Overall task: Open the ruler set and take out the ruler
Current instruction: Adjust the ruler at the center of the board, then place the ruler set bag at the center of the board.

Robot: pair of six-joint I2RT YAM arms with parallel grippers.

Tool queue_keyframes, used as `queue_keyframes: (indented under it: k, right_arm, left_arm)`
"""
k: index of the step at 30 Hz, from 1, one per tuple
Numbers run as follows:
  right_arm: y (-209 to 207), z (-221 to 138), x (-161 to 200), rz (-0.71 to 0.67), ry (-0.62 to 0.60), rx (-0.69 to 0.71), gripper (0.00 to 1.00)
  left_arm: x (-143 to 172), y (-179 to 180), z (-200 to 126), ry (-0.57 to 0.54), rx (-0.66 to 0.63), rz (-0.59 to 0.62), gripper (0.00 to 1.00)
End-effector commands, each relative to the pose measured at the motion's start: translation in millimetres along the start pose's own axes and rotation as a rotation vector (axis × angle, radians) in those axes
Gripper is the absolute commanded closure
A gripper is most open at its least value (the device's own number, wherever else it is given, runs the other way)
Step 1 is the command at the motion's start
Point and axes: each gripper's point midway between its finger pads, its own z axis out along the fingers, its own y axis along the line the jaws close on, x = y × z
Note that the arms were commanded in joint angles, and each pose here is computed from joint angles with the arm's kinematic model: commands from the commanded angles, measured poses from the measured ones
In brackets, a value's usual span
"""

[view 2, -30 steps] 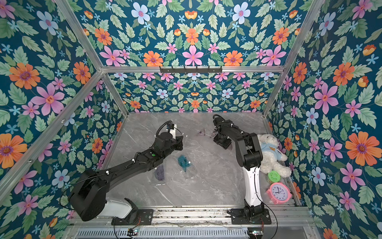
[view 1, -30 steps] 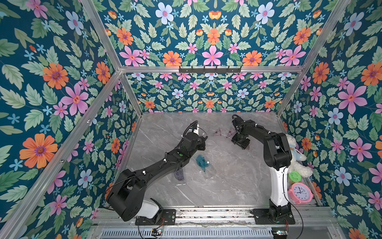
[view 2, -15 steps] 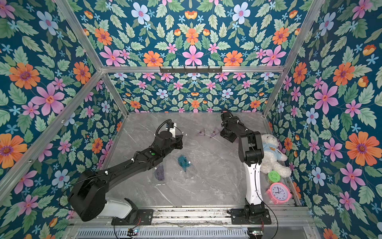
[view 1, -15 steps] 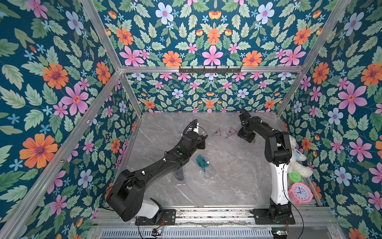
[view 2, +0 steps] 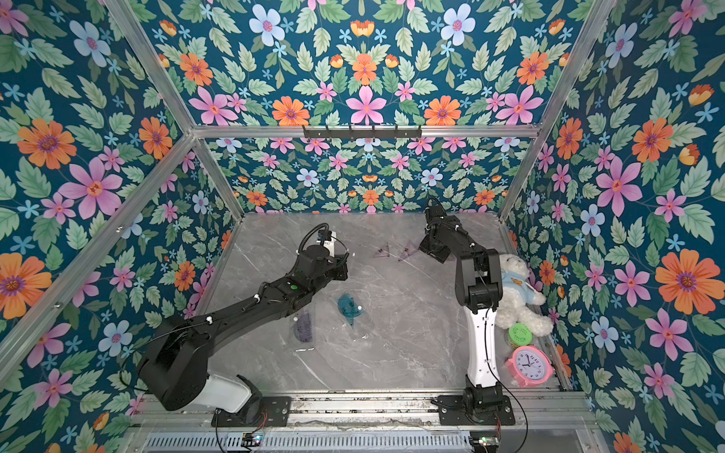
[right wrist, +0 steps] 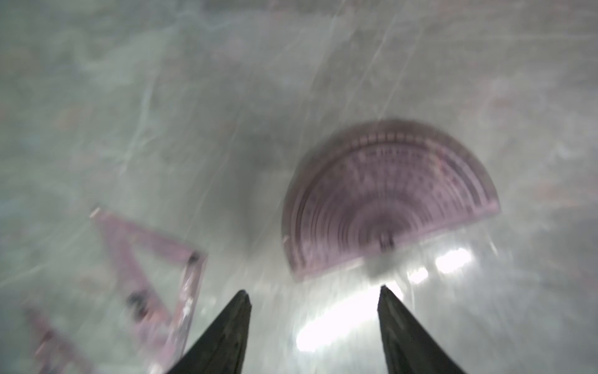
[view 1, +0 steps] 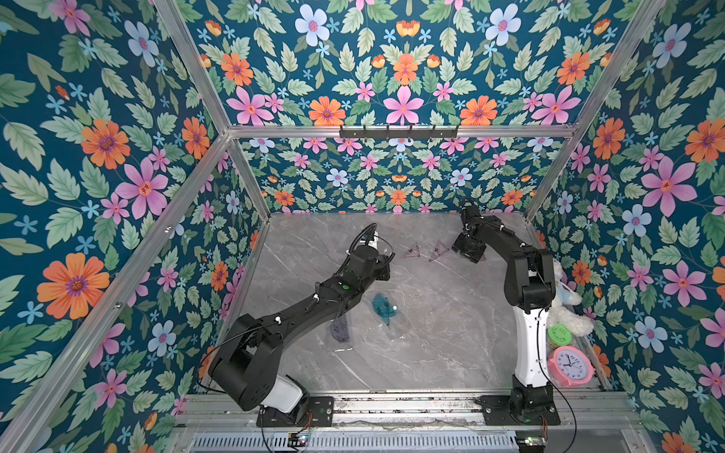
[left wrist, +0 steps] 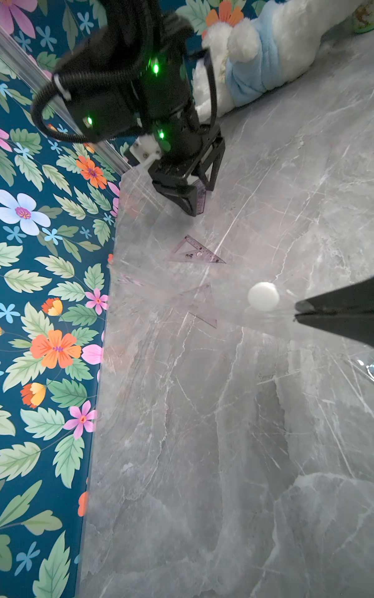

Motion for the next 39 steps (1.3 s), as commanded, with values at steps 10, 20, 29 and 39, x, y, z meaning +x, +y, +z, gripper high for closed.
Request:
queue_keyframes:
  k: [10,20,29,39]
  right_arm:
    - [31.9,-121.2,29.9,-0.146,-0.05,-0.423,0.34]
    - [10.8,-138.0,85.2,-0.246,0.009,-0.474,0.36]
    - [-7.9,-137.4,118.1,-0.291,0.042,-0.472,0.36]
    - [-15.4,-133.0,129.8,-0.314,0.051,-0.48,0.36]
  left_arm:
    - [-14.3,-21.2,9.0,0.132,0.344,-0.021,1.0]
    - [-14.9,1.8,8.8,0.229,0.517,-0.062,1.0]
    - [-35.0,90.0,12.8,0.139,0.349,-0.19,1.0]
    - [-55.1,229.6,-28.4,-0.141,0.162,-0.604,1.0]
